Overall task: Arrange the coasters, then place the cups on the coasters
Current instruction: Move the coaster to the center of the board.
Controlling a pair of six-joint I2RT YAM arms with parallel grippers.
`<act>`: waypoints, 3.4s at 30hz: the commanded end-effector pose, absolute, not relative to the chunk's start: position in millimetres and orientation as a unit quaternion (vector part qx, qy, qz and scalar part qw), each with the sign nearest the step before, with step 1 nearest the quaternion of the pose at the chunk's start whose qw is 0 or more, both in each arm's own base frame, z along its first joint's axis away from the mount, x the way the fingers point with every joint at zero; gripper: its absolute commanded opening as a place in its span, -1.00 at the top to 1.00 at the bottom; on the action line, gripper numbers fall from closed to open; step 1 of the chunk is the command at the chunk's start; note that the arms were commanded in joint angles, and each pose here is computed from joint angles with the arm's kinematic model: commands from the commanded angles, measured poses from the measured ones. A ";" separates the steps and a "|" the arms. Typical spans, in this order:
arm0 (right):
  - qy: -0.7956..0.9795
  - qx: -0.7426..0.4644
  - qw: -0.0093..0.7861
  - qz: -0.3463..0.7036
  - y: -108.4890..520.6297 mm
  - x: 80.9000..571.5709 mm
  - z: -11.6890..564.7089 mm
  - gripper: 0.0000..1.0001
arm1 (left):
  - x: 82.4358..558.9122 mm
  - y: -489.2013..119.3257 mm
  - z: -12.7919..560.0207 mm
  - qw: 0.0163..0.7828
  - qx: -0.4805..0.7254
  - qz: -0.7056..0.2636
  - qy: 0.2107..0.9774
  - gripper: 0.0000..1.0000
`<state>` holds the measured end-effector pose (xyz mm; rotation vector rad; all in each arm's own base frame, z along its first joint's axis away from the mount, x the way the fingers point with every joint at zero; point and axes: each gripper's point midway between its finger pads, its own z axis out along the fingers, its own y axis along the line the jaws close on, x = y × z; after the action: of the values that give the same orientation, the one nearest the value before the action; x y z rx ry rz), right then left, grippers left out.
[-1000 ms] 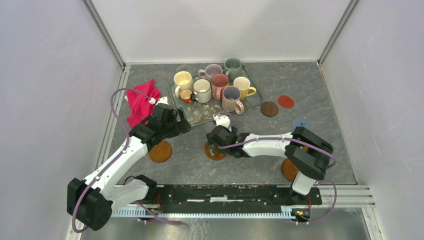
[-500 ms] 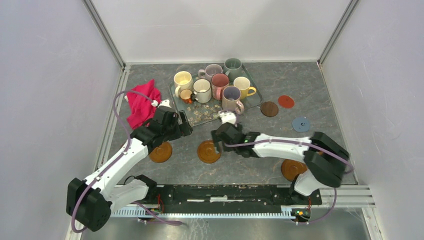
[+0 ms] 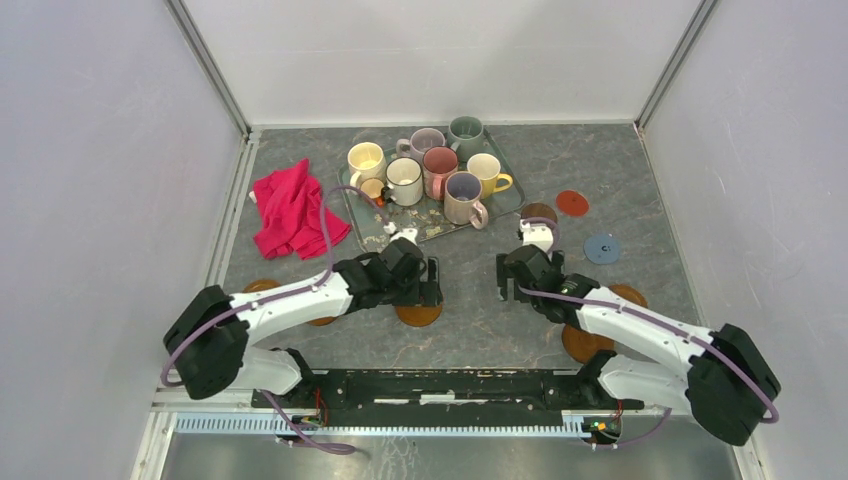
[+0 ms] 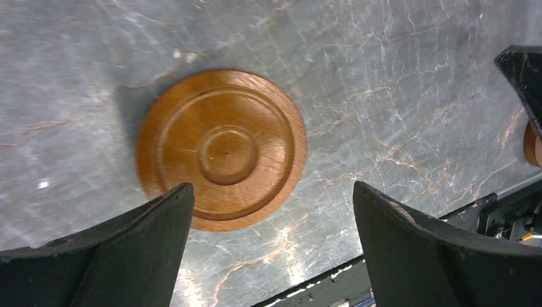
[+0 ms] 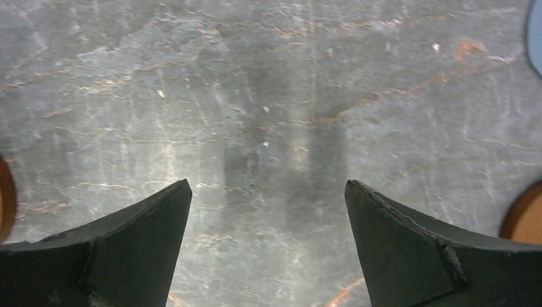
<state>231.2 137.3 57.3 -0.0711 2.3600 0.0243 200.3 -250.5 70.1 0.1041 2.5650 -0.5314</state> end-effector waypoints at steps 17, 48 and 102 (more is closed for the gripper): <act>0.923 0.031 0.380 -0.058 70.6 206.5 59.8 -0.96 | 214.5 -297.3 52.1 0.296 0.025 -0.200 0.934 -0.99; 0.937 0.108 0.329 -0.039 36.1 185.7 16.1 -0.96 | 210.8 -198.2 25.1 0.290 -0.039 -0.104 0.951 -0.99; 0.956 0.184 0.219 -0.061 25.8 162.7 44.3 -0.96 | 207.7 -171.7 30.8 0.295 -0.062 -0.120 0.946 -0.99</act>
<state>191.1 27.4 53.2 0.4430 2.5354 -0.1438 211.1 -178.4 32.2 -0.1898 2.5135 -0.3360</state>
